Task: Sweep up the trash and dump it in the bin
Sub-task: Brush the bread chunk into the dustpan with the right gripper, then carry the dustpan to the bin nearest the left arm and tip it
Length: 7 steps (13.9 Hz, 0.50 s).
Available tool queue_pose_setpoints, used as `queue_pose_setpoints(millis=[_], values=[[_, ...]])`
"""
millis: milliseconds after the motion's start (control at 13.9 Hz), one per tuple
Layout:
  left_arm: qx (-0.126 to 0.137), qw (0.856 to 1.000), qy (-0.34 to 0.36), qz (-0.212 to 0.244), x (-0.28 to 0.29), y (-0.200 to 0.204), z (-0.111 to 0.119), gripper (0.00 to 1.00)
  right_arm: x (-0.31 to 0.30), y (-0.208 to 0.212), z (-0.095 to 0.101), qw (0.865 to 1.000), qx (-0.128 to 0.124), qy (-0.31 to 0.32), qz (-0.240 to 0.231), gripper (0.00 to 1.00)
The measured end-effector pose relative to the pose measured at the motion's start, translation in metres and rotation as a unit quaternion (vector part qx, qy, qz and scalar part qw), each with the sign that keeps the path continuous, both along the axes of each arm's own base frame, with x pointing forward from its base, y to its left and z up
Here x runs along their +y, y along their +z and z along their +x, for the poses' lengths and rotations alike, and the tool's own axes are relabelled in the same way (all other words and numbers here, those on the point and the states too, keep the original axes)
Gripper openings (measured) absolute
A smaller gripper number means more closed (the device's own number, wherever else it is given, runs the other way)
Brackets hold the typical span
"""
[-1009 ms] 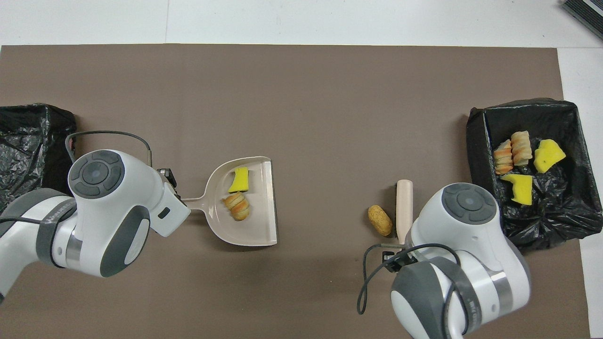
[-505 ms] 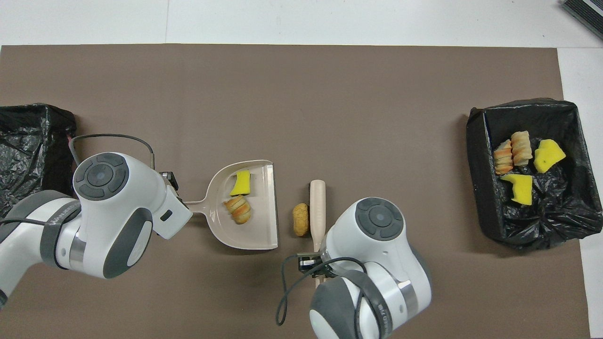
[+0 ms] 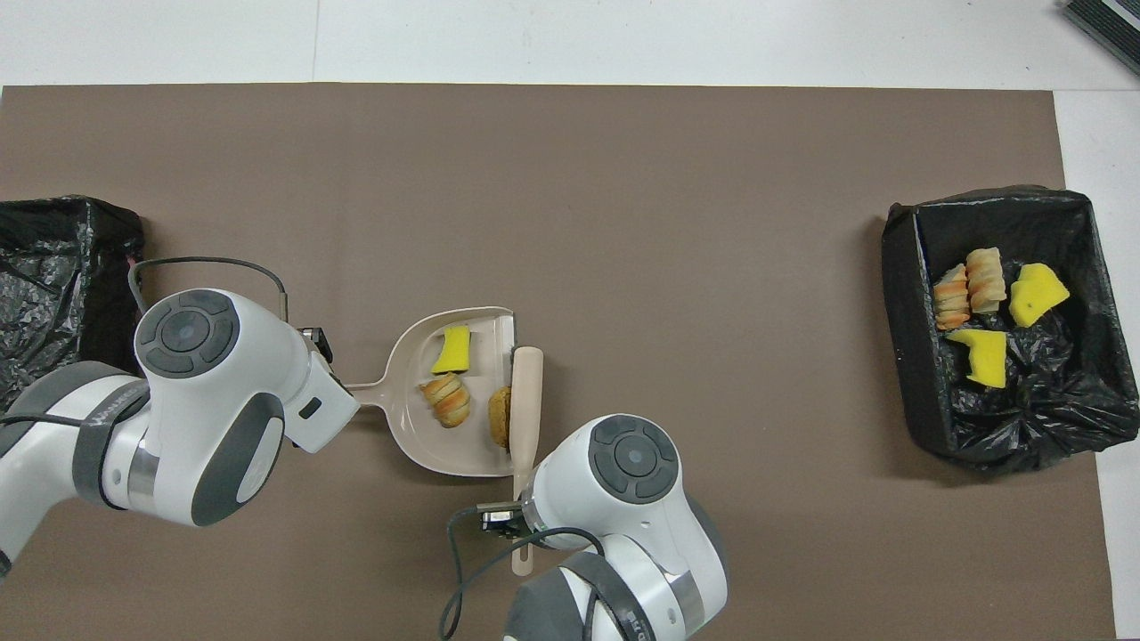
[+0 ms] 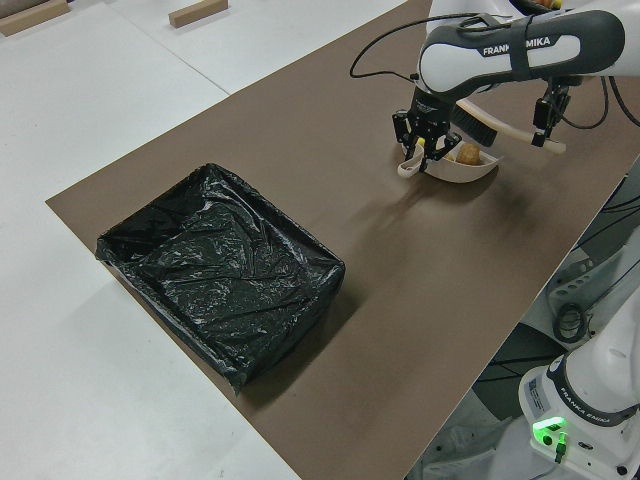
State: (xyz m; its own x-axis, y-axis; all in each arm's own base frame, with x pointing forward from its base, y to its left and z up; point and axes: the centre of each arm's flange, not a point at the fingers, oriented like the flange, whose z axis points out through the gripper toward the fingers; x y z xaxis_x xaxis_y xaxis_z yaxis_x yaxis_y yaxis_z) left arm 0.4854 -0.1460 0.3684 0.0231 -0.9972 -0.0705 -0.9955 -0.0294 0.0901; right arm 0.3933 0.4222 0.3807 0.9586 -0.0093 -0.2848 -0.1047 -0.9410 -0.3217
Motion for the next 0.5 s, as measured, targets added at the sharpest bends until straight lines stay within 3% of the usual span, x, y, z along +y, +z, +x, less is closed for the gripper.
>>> queue_pose_setpoints(millis=[505], values=[[-0.006, 0.999, 0.045, -0.016, 0.045, 0.01, 0.015, 0.31, 0.007, 0.005, 0.009, 1.0, -0.002, 0.0, 0.007, 0.26]])
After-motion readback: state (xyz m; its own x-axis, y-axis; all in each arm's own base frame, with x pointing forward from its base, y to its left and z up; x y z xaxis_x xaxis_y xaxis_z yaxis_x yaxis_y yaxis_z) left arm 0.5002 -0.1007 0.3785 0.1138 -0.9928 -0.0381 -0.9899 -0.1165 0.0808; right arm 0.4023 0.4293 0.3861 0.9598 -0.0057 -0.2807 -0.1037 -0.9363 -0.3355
